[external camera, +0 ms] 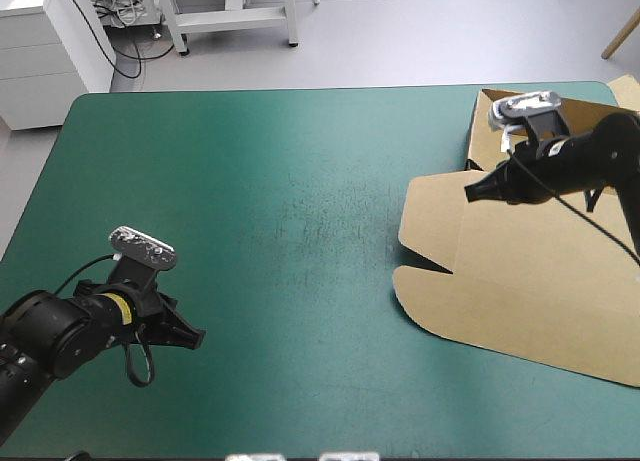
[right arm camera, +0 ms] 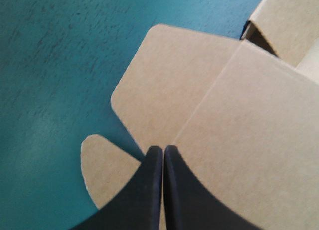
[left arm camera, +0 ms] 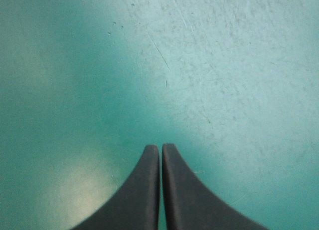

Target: Fold the box

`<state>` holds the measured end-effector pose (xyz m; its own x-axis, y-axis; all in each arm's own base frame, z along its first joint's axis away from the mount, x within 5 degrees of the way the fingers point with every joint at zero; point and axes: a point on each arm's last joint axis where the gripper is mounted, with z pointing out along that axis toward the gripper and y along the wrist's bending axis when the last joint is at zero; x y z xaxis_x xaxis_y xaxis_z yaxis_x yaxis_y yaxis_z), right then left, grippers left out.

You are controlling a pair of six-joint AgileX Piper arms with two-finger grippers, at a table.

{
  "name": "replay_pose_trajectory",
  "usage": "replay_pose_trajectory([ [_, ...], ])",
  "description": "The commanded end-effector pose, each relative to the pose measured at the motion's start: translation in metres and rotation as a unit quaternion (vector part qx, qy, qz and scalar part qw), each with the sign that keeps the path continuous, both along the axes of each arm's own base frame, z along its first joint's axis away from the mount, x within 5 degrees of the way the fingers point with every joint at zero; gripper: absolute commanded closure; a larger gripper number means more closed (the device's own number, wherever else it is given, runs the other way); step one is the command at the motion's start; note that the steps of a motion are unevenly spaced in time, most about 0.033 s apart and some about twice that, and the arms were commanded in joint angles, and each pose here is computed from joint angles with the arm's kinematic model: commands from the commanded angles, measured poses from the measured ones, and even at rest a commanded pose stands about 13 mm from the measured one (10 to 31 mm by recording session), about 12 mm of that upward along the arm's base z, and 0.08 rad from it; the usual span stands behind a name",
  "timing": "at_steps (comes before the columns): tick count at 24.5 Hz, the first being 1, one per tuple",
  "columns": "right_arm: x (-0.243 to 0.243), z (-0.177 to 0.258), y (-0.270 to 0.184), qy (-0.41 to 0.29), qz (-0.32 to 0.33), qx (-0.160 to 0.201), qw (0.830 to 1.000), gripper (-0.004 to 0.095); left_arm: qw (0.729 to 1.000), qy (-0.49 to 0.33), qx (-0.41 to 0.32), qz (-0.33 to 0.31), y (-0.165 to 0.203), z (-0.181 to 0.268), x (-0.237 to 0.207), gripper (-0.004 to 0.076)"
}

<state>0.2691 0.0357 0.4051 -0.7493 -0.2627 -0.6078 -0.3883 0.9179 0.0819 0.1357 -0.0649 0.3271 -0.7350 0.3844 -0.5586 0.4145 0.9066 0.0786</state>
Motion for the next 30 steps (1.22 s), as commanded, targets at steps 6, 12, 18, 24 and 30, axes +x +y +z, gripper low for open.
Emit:
replay_pose_trajectory([
  [6,-0.092,-0.041,0.004,-0.051,0.013,0.000,0.999,0.0919,0.998,-0.049,-0.043,-0.007,0.014,0.008,-0.031,0.0731],
  [12,-0.151,-0.085,-0.002,-0.061,0.006,0.002,0.998,0.0920,0.996,-0.039,-0.076,-0.012,0.022,-0.033,-0.056,0.0731],
  [18,-0.180,-0.113,-0.005,-0.071,0.003,0.005,0.997,0.0928,0.996,-0.042,-0.080,-0.013,0.028,-0.050,-0.066,0.0731],
  [24,-0.198,-0.129,-0.006,-0.086,-0.002,0.011,0.996,0.0928,0.995,-0.050,-0.086,-0.013,0.029,-0.048,-0.068,0.0731],
  [30,-0.206,-0.126,-0.007,-0.109,0.000,0.011,0.994,0.0928,0.995,-0.050,-0.086,-0.013,0.029,-0.048,-0.068,0.0731],
])
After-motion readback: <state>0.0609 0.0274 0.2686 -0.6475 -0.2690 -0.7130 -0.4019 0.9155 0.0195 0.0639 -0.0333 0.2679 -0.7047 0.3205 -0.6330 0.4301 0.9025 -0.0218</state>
